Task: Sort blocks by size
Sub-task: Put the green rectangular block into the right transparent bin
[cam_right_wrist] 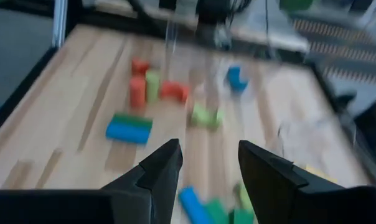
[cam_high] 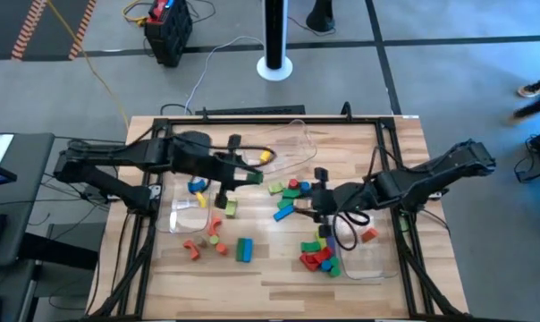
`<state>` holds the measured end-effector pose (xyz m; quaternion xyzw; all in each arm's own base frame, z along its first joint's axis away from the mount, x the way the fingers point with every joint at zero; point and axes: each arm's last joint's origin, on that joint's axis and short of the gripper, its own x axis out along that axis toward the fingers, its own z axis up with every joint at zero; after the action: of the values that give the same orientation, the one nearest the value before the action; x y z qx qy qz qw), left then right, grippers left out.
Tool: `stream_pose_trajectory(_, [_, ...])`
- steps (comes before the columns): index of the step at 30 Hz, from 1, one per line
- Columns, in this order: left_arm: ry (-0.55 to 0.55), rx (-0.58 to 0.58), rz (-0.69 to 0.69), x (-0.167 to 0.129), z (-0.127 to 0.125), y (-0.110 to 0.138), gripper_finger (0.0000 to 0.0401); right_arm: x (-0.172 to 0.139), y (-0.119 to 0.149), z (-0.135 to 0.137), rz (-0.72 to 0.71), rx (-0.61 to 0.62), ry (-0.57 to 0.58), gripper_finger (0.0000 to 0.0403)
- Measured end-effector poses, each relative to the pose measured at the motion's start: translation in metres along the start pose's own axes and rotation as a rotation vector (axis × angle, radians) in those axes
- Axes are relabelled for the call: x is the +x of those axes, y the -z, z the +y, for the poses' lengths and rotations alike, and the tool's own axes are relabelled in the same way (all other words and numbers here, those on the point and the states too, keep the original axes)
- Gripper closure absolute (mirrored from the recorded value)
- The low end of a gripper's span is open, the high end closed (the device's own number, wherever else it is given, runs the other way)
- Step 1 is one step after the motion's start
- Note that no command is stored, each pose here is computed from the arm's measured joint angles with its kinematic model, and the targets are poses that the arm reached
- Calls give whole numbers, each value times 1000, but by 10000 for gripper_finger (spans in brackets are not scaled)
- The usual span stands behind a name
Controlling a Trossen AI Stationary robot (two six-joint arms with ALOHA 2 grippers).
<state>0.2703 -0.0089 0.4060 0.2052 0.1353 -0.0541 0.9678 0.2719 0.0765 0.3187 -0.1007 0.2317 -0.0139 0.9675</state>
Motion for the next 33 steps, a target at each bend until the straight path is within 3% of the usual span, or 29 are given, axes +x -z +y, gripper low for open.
stream_pose_trajectory(4, [30, 27, -120, 3, -2, -2, 315, 18, -8, 2, -99, -66, 25, 207])
stream_pose_trajectory(10, [111, 42, -181, 10, -8, 5, 315, 28, -13, -2, -163, -103, 61, 204])
stream_pose_trajectory(16, [188, 73, -276, 14, -11, 10, 315, 27, -20, -11, -231, -95, 95, 165])
stream_pose_trajectory(24, [131, 101, -372, 18, -6, 18, 315, 26, -25, -9, -283, -102, 84, 110])
stream_pose_trajectory(33, [108, 107, -506, 19, -5, 19, 315, 25, -30, -15, -330, -93, 174, 100])
